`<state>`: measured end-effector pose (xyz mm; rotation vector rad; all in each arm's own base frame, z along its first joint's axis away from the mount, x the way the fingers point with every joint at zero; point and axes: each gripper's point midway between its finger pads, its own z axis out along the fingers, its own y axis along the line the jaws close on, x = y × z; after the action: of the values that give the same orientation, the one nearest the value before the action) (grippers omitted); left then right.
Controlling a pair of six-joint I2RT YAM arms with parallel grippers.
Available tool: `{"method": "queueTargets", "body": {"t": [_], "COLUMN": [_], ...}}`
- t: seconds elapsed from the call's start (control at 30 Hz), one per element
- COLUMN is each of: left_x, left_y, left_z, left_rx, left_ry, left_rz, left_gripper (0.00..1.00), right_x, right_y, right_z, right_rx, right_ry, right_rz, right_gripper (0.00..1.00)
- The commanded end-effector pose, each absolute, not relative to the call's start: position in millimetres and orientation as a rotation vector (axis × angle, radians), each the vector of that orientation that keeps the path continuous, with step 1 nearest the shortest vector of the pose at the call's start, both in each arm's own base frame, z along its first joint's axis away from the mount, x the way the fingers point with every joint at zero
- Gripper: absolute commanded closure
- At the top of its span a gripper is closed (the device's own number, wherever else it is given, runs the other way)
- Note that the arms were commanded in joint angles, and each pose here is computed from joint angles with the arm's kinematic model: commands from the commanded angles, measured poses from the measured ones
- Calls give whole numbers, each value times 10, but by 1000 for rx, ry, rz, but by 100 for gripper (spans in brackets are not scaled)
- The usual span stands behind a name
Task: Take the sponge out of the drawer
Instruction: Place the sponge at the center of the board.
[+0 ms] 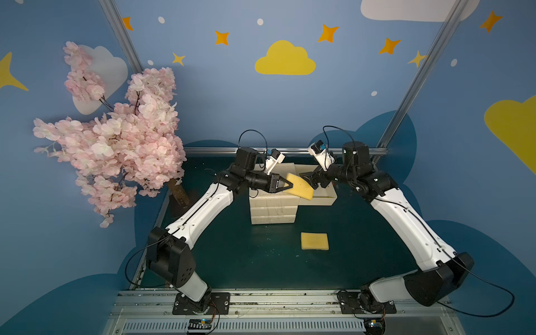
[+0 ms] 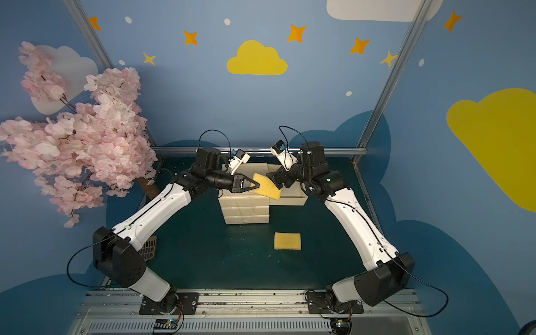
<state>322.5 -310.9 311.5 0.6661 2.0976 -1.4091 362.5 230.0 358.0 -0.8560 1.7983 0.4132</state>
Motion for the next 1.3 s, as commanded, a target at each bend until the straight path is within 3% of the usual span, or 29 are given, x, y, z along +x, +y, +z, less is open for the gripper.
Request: {"method": "queueTargets", "body": {"t": [0.0,0.17,0.53,0.7,0.97,1.27], "left_x": [3147,2879,2306,2202,2094,2169], "left_y": [-3077,-3032,-2944,-2937,-2988,-3007], "left_z": [3380,3256,2294,1742,1099,735], "left_rx": [597,507,204,36,4,45], "left_ry": [2007,2042,2298,2406,2608,2750], "left_rz": [-1411,-1395,-1322,-1217,-1060,-882], "left_gripper": [98,98,98,98,98,98], "right_x": [3684,3619,3549,3369,3240,3212], "right_y": [2046,1894,1477,1370,1374,1345], "right_z": [4187,4181,3989,4052,4134,4142], "right_rx": [-550,-442,-258,-246,-247,-249], "right_ry": [1624,1629,1737,1692,1663,1661], "right_rz": [491,628,515,491,526,494], "right_gripper": [6,5,5,5,5,5]}}
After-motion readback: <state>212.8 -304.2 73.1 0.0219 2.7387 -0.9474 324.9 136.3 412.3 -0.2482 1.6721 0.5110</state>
